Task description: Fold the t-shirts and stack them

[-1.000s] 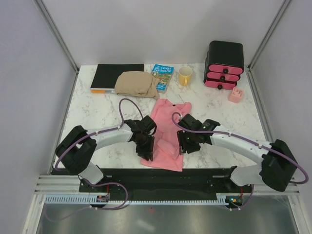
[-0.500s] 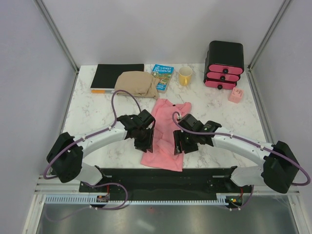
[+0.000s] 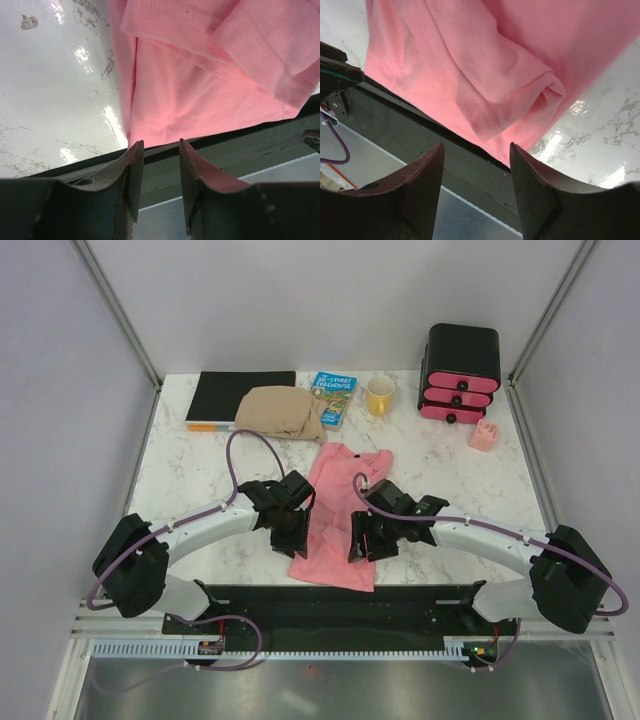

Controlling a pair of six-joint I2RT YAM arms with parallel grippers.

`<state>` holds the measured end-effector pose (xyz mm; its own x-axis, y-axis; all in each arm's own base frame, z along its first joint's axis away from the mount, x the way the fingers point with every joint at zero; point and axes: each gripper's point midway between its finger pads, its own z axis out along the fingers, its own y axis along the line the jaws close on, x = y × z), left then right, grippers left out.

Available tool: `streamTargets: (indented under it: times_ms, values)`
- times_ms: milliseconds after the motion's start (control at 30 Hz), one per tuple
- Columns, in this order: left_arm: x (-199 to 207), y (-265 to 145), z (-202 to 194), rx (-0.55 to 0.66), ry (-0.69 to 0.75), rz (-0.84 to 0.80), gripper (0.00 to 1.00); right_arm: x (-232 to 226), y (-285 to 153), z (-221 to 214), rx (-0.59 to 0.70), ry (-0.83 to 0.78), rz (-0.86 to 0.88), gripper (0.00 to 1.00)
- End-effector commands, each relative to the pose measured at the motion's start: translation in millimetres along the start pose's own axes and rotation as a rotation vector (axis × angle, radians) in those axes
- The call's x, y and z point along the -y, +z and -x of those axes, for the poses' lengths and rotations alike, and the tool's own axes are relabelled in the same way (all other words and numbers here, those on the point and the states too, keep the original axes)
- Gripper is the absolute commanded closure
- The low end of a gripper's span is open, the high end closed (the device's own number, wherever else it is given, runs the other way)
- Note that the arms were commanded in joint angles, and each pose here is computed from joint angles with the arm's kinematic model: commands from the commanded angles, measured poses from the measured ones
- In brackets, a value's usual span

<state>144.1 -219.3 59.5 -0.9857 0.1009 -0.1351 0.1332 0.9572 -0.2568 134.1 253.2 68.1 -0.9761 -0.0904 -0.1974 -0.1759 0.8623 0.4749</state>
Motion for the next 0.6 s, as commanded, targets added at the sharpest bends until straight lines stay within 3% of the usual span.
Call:
streamTargets:
  times_ms: [0, 400, 567]
  values:
    - [3, -6, 6, 0.037, -0.025, -0.006, 0.59, -11, 9, 2, -0.008, 0.018, 0.043, 0.37]
    - [-2, 0, 1, 0.022, -0.022, 0.009, 0.59, -3, 20, -5, -0.037, 0.032, 0.022, 0.37]
    - [-3, 1, 1, 0.022, -0.02, 0.007, 0.59, -2, 24, -5, -0.038, 0.033, 0.015, 0.43]
